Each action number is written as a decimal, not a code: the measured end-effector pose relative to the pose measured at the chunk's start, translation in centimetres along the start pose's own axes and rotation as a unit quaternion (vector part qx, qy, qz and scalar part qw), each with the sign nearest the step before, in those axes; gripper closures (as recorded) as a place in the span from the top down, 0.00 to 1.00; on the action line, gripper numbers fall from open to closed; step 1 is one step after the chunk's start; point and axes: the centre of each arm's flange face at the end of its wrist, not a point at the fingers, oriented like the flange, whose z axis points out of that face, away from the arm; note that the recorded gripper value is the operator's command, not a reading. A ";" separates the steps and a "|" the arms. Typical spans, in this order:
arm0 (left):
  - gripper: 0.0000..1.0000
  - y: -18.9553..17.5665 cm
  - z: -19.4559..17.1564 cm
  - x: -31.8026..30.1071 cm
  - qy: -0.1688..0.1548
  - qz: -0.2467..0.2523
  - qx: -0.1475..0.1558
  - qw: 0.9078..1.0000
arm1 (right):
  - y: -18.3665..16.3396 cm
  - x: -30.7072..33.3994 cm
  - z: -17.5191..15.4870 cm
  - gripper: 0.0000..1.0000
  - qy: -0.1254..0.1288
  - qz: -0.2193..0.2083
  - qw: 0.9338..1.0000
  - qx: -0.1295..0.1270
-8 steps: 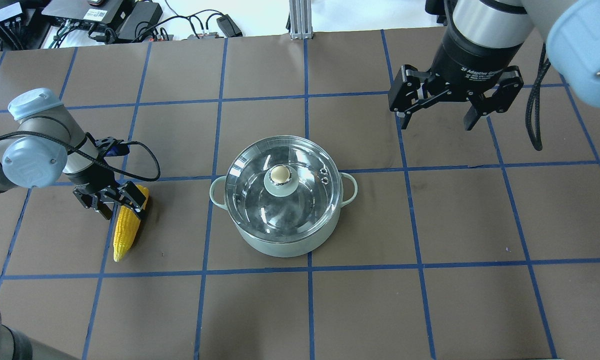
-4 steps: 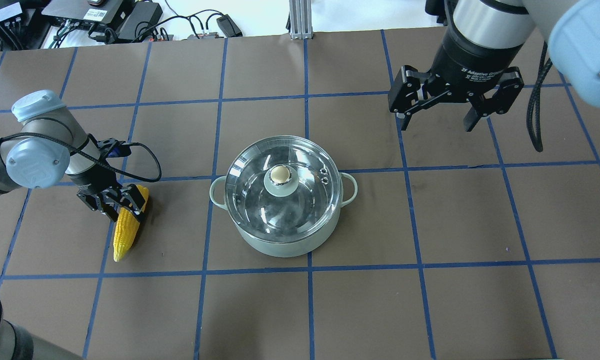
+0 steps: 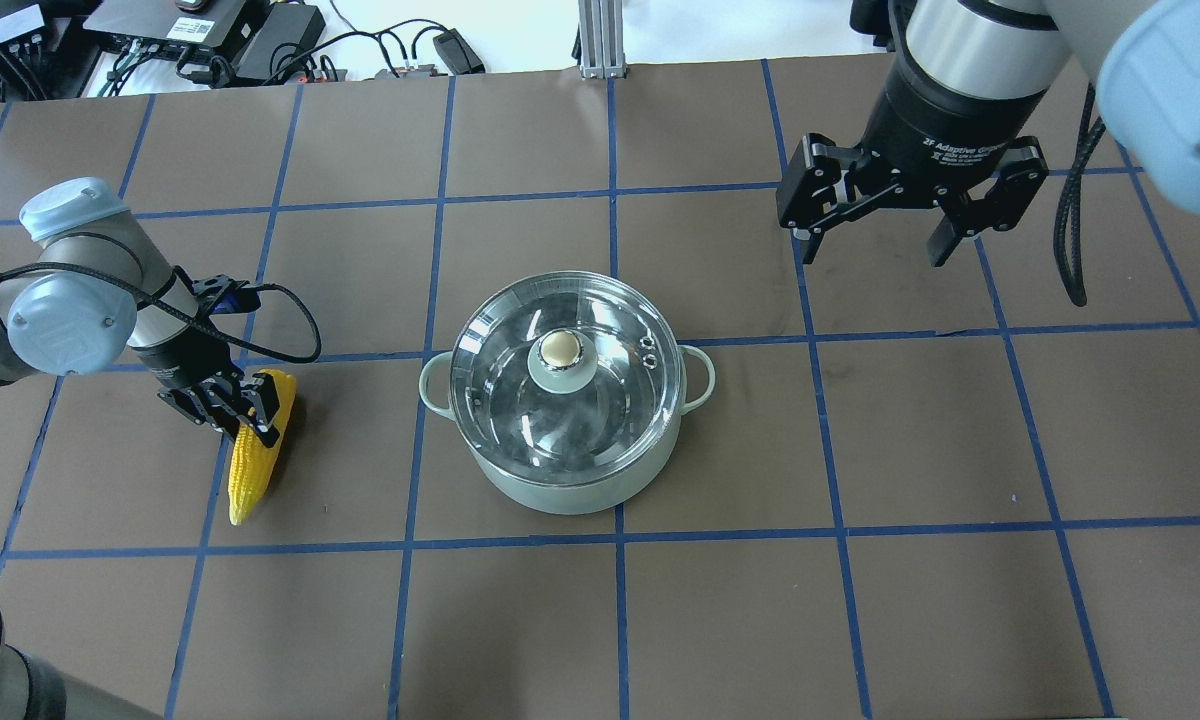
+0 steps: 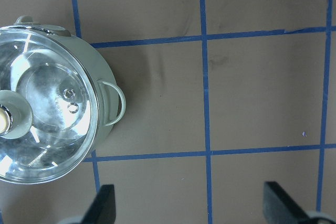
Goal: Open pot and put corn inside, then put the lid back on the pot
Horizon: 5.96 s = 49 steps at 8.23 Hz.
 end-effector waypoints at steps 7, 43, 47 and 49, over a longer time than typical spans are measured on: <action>0.00 5.7 -16.5 2.7 -0.033 -0.068 0.016 0.997 | -0.1 0.1 0.2 1.00 0.004 0.000 1.000 -0.002; 0.00 10.1 -23.2 7.9 -0.057 -0.114 0.104 0.986 | -0.6 -24.1 17.0 0.92 0.003 0.059 0.998 0.008; 0.00 9.2 -23.2 8.5 -0.062 -0.104 0.114 0.986 | -0.6 -24.0 17.9 0.52 0.008 0.058 0.998 0.011; 0.00 8.8 -23.2 9.2 -0.065 -0.098 0.120 0.986 | -0.6 -24.1 18.0 0.36 0.007 0.058 0.998 0.009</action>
